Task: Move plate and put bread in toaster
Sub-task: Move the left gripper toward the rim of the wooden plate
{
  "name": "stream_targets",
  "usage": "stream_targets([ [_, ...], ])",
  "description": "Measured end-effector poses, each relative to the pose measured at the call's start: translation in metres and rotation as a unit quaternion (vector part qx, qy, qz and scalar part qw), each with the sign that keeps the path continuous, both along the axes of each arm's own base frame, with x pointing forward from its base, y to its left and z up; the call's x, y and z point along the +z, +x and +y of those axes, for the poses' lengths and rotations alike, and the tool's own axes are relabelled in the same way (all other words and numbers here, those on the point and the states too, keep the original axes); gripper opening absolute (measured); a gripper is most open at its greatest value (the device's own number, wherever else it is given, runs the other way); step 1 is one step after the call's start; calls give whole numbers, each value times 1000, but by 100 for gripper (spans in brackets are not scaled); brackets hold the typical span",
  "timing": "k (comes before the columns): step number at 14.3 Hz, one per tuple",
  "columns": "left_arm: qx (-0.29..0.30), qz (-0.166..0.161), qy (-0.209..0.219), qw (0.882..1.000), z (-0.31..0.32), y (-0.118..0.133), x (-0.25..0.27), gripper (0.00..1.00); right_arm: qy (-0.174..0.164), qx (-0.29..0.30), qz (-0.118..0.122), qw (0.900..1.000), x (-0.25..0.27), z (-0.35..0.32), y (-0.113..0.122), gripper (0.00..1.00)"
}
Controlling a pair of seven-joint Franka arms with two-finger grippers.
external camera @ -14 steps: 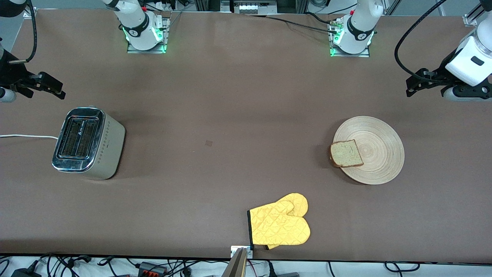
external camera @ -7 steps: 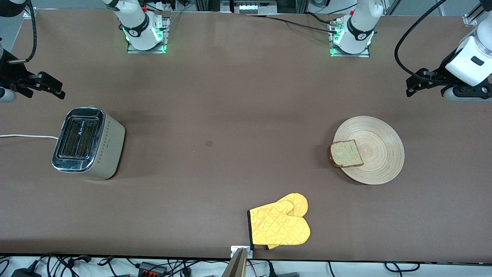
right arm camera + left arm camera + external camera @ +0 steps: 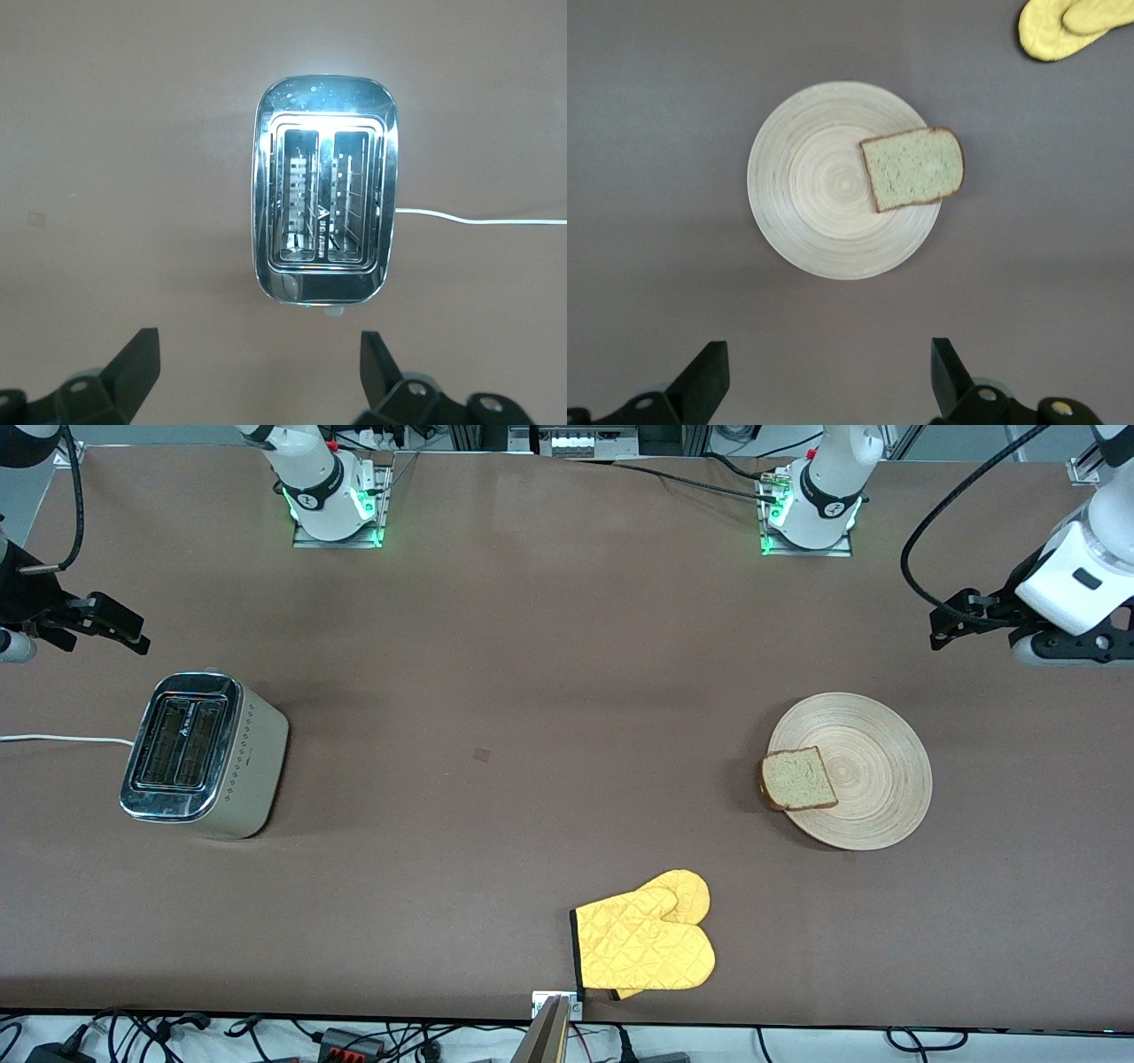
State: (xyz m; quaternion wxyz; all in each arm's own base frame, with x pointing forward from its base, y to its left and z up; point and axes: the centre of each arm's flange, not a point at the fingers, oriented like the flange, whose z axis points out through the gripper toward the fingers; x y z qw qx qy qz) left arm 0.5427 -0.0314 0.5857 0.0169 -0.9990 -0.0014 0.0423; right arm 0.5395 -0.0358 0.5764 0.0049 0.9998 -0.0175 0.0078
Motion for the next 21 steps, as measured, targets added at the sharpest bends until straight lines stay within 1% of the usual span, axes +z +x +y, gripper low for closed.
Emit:
stream_targets([
  [2, 1, 11, 0, 1000, 1, 5, -6, 100, 0, 0, 0, 1000, 0, 0, 0, 100],
  [5, 11, 13, 0, 1000, 12, 23, -12, 100, 0, 1, 5, 1000, -6, 1, 3, 100],
  [7, 29, 20, -1, 999, 42, 38, -23, 100, 0, 3, 10, 1000, -11, 3, 5, 100],
  [9, 27, 32, -6, 999, 82, 46, -39, 100, 0, 3, 12, 1000, -14, 3, 7, 100],
  [11, 31, 45, -12, 998, 122, 49, -54, 100, 0, 4, 11, 1000, -14, 4, 7, 100],
  [13, 51, 57, -23, 997, 155, 48, -71, 100, 0, 4, 10, 1000, -13, 4, 7, 100],
  [15, 73, 65, -70, 993, 188, 47, -91, 100, 0, 4, 9, 1000, -12, 4, 7, 100],
  [17, 77, 67, -142, 985, 230, 43, -123, 100, 0, 4, 9, 1000, -12, 4, 7, 100],
  [18, 75, 61, -193, 976, 252, 41, -144, 100, 0, 4, 9, 1000, -12, 4, 7, 100],
  [19, 74, 49, -247, 965, 275, 38, -166, 100, 0, 4, 9, 1000, -12, 5, 7, 100],
  [20, 71, 37, -287, 955, 295, 35, -189, 100, 0, 4, 9, 1000, -12, 4, 7, 100],
  [21, 67, 30, -315, 946, 311, 31, -211, 100, 0, 4, 9, 1000, -12, 5, 7, 100],
])
